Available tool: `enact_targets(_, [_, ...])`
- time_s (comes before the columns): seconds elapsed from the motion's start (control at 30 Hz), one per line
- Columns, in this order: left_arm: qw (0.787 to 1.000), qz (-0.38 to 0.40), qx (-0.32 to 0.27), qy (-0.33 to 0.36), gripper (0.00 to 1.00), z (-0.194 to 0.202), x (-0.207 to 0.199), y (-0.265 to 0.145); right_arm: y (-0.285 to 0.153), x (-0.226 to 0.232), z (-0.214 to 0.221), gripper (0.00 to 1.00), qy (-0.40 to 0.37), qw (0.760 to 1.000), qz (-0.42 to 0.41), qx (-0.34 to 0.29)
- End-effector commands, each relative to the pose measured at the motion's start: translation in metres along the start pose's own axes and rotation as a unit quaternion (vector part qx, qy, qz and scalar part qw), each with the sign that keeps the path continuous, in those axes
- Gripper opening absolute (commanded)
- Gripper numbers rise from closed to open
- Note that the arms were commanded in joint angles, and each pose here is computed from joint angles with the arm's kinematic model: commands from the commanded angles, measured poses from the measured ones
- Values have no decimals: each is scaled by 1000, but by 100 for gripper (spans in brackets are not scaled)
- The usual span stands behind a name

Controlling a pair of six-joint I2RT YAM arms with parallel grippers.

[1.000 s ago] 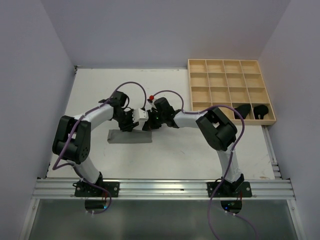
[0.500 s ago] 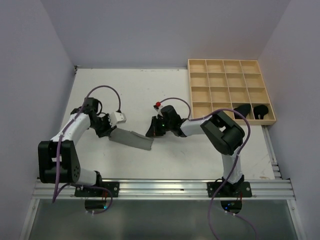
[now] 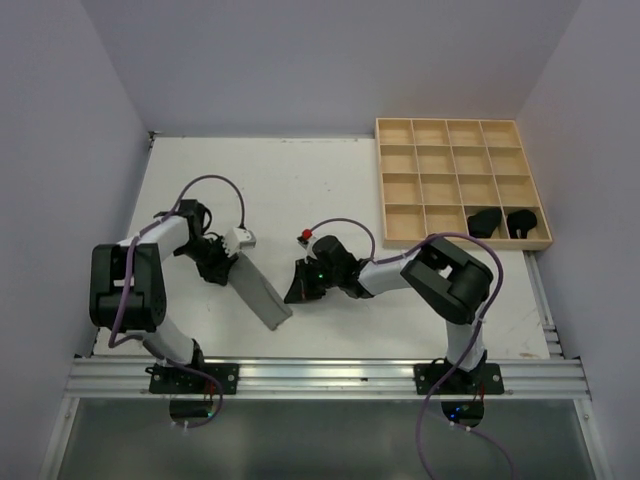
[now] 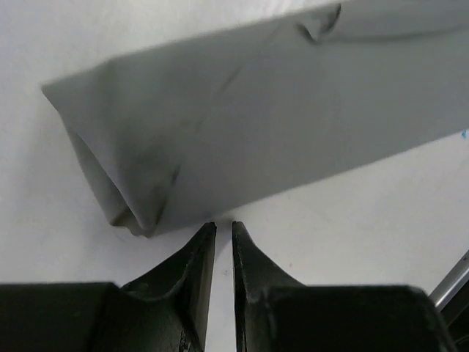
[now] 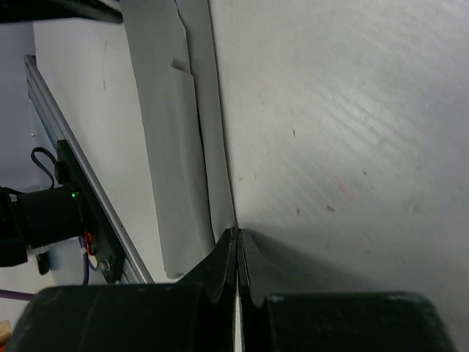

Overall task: Roll the underwear
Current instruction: Fold the underwear, then roll the underwear

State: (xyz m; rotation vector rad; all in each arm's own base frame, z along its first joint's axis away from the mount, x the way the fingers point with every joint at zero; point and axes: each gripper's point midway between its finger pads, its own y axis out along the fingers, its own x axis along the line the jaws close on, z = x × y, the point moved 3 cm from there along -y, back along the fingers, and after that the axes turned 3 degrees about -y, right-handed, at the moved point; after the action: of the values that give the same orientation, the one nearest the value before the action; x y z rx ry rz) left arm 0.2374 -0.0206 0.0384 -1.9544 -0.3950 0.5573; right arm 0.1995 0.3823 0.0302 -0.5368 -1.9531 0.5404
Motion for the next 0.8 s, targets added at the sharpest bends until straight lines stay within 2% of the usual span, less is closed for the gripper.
enact_targets(0.0, [999, -7, -37, -5, 20, -24, 31, 27, -13, -38, 34, 0, 32, 995, 86, 33])
enact_targets(0.27, [998, 17, -60, 18, 20, -91, 49, 60, -59, -31, 9, 0, -23, 989, 143, -39])
enact_targets(0.4, [996, 9, -87, 20, 21, -126, 59, 66, -83, -7, -16, 0, -69, 985, 127, -93])
enact_targets(0.47, [994, 5, -105, 14, 25, -139, 64, 61, -85, 3, -22, 1, -83, 985, 109, -102])
enact_targets(0.5, [993, -5, -121, 13, 26, -147, 68, 53, -86, 10, -29, 1, -95, 984, 101, -109])
enact_targets(0.6, [981, -6, -194, 12, 38, -158, 68, 10, -81, 29, -37, 1, -105, 986, 61, -111])
enact_targets(0.63, [974, -7, -228, 9, 45, -155, 73, -11, -78, 32, -38, 1, -106, 987, 51, -110])
enact_targets(0.7, [962, -30, -272, 19, 50, -151, 71, -57, -72, 51, -47, 2, -108, 987, 16, -119])
enact_targets(0.73, [953, -33, -298, 38, 57, -151, 69, -76, -65, 53, -44, 2, -107, 988, 11, -111])
enact_targets(0.77, [945, -67, -318, 41, 62, -141, 73, -109, -62, 65, -52, 2, -110, 987, -4, -117])
